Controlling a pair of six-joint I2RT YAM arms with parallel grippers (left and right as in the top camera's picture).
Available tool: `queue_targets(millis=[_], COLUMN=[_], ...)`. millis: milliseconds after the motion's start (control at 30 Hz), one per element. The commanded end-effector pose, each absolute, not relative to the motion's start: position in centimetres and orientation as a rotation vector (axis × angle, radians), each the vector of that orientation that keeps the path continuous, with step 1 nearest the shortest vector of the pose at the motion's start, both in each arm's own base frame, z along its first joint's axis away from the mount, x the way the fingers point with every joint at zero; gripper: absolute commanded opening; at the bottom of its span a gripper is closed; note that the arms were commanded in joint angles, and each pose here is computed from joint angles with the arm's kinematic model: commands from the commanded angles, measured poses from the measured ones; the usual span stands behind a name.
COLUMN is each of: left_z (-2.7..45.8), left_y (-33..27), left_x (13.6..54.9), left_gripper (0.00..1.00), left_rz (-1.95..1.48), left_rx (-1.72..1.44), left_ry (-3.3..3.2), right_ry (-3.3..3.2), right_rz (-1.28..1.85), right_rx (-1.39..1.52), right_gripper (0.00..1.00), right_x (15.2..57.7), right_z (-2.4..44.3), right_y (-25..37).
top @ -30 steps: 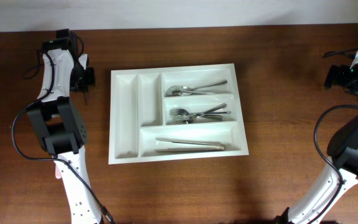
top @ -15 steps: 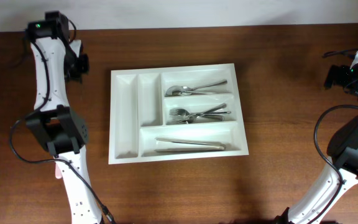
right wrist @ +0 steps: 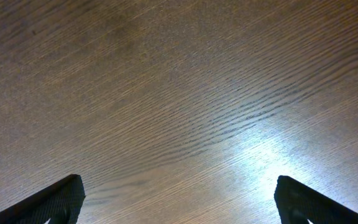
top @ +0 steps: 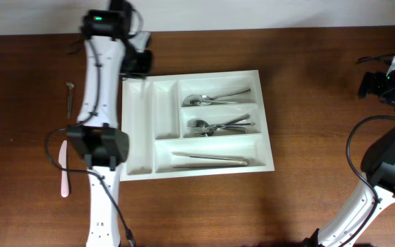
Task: Pack container
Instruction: 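Carry the spoon right and drop it in the left compartment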
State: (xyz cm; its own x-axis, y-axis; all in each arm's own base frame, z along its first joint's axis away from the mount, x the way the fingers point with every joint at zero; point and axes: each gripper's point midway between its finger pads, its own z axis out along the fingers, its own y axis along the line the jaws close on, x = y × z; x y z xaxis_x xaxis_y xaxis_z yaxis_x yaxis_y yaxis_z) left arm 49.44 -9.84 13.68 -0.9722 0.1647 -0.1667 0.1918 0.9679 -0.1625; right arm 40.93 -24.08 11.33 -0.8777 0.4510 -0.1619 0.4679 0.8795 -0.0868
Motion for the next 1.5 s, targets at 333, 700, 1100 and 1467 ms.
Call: queue_targets(millis=[333,700,1100,1467], left_z=[13.5,10.1,9.3,11.0], left_y=[-15.6,-14.3,-11.5,-7.3], left_x=[47.4,45.8,46.1,47.0], left_gripper=[0.03,0.02,0.03,0.05], left_rz=[-0.187,-0.126,-0.041,-0.119], left_rx=[0.105,0.044,-0.023,-0.068], left_ry=[3.016,3.153,3.171,3.138], right_ry=[2.898,2.899,2.898,2.898], right_rz=[-0.185,-0.185,-0.185,-0.185], right_rx=[0.721,0.721,0.721,0.721], right_gripper=[0.99,0.99,0.99,0.99], right_x=[41.0,41.0,41.0,41.0], right_z=[11.8,11.8,11.8,11.8], right_y=[-23.9,-23.9,-23.9,-23.9])
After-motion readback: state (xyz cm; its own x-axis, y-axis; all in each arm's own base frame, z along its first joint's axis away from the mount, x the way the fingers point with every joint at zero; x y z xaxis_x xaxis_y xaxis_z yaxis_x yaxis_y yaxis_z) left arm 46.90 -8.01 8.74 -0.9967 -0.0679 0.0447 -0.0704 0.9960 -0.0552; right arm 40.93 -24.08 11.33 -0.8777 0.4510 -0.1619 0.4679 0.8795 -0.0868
